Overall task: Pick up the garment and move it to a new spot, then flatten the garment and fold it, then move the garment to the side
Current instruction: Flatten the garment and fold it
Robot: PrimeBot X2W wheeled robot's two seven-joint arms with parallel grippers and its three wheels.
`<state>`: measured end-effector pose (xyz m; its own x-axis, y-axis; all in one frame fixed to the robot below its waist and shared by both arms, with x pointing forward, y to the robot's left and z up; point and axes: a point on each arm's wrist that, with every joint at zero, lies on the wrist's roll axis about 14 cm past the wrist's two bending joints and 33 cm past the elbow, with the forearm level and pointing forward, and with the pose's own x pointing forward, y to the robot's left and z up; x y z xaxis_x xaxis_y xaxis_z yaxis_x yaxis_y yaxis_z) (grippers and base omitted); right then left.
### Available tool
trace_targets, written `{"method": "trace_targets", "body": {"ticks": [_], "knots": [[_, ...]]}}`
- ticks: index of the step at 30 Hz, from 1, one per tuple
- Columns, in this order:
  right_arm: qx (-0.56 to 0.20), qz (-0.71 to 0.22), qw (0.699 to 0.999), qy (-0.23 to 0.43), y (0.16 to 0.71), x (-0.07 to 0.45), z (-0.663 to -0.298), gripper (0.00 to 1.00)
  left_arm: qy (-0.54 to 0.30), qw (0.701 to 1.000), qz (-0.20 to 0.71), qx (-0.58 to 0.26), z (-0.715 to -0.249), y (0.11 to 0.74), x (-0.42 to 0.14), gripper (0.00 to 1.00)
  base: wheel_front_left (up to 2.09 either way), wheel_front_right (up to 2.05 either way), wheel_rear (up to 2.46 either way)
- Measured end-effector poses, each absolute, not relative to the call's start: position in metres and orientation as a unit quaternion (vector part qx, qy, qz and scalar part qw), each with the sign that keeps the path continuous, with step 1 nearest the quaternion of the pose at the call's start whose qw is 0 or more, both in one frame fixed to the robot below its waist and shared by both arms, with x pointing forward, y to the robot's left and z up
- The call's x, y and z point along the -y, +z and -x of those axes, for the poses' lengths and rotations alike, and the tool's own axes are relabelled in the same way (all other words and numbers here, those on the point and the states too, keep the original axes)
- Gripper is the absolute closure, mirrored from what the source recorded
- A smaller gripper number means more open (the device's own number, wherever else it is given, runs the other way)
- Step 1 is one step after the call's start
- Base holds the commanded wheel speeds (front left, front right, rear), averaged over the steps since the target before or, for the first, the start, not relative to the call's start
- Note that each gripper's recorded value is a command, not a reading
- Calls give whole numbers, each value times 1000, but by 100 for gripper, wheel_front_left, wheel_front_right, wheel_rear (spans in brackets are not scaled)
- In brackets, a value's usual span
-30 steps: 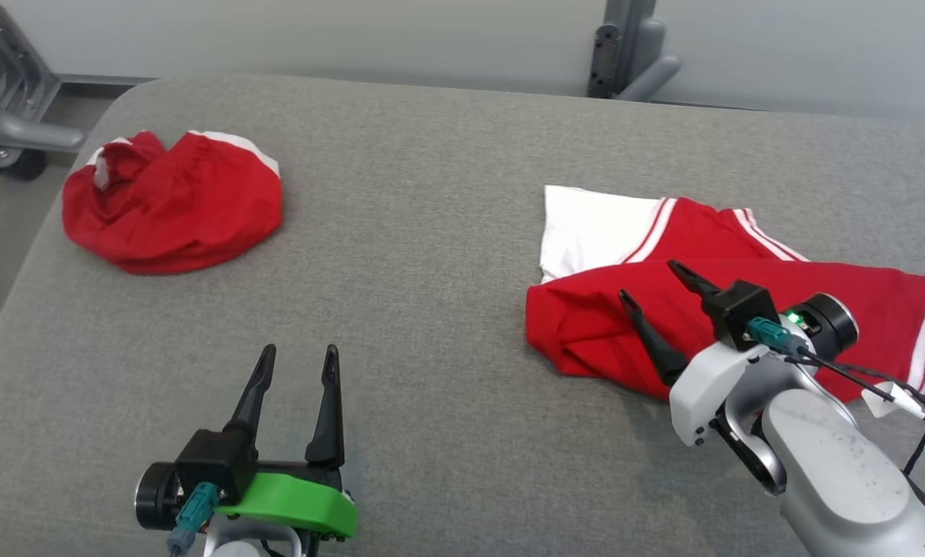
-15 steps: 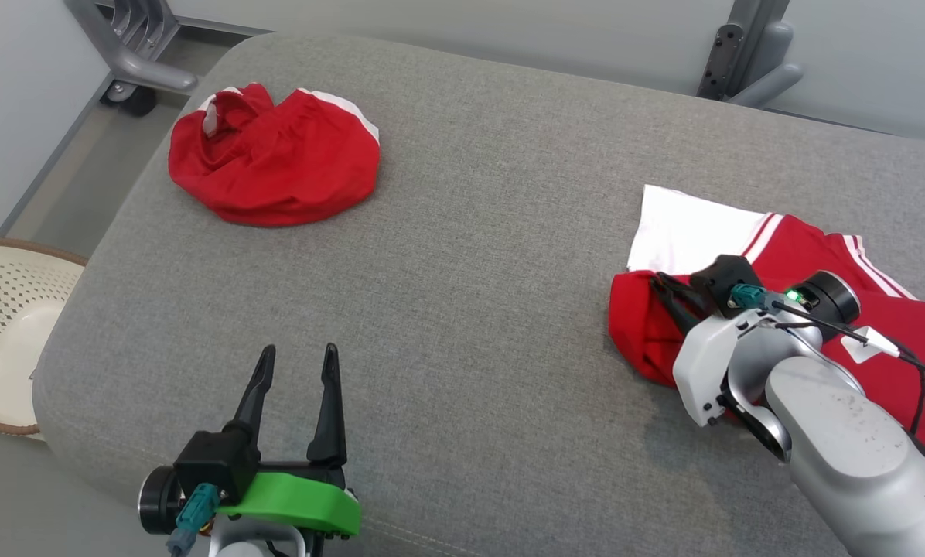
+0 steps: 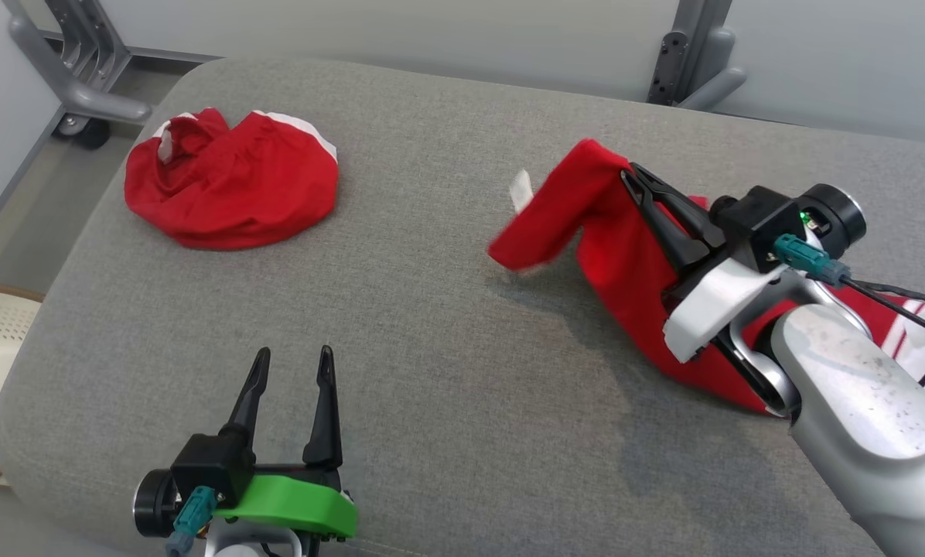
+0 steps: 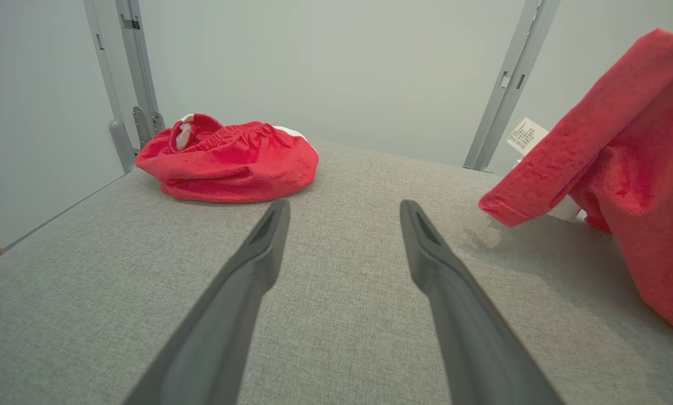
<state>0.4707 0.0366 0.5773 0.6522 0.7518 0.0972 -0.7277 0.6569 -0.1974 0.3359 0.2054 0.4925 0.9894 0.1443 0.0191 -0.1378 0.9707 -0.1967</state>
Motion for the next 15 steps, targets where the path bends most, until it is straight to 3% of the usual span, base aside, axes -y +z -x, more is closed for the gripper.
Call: {"method": "trace_targets", "body": {"ticks": [6, 15], "knots": [[108, 63, 909, 397, 606, -19, -462, 100, 57, 993, 97, 19, -339, 494, -199, 0, 0, 0, 0], [9, 99, 928, 359, 549, 3, -504, 100, 59, 994, 96, 13, -340, 492, -200, 0, 0, 0, 0]]}}
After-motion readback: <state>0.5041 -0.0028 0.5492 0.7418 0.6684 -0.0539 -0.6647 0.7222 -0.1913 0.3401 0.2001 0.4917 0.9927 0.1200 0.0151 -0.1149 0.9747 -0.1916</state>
